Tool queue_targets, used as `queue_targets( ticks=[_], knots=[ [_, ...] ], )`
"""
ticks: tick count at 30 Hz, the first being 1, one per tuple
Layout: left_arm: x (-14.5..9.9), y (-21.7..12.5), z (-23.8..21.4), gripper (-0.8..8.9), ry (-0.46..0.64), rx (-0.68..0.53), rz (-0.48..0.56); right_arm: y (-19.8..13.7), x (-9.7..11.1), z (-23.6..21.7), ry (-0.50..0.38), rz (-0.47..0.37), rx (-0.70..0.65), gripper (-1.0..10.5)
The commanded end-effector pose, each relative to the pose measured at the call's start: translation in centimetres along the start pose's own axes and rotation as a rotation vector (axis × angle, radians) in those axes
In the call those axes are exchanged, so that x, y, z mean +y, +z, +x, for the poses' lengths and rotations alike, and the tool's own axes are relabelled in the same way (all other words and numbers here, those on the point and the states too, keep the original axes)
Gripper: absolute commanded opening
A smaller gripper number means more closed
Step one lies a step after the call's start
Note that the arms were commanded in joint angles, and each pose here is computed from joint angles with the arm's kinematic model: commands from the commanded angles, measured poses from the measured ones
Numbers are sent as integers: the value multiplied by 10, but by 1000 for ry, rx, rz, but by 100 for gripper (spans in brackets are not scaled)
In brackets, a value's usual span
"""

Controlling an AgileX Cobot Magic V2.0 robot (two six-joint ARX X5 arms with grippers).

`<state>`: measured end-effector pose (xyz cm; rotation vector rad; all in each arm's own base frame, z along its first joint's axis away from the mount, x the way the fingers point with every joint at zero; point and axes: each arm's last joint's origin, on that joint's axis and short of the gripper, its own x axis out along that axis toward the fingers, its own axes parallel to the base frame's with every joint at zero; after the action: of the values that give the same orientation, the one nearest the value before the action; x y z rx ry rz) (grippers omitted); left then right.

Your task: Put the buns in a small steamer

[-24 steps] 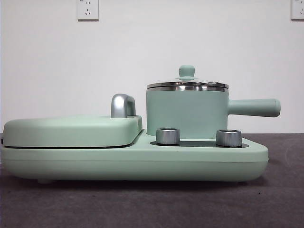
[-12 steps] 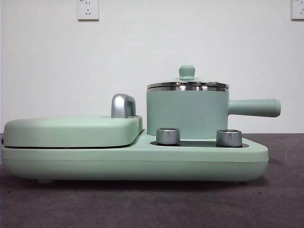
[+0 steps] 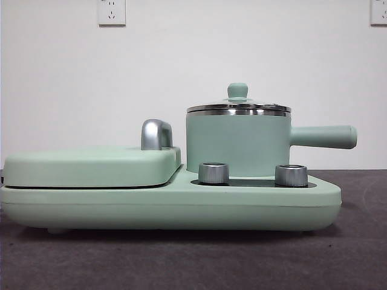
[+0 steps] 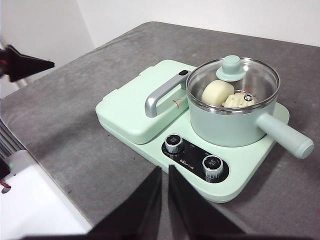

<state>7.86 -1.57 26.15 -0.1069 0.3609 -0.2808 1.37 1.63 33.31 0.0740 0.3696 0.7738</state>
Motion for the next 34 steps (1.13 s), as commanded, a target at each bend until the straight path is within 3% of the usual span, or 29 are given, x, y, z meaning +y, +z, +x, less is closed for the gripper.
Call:
queue_targets(
  ticks=[1,6,12,34],
  knots=[
    [8,-18,12,7,42,-94,57,3,1,0,4,-12,-10,21],
    [21,-57,31,7,116,-224,54,3,1,0,4,-12,-10,21],
    [31,-88,44,7,213,-226,-24,3,1,0,4,-12,-10,21],
    [35,-97,48,7,264,-198,-27,3,1,0,4,-12,-11,21]
  ],
)
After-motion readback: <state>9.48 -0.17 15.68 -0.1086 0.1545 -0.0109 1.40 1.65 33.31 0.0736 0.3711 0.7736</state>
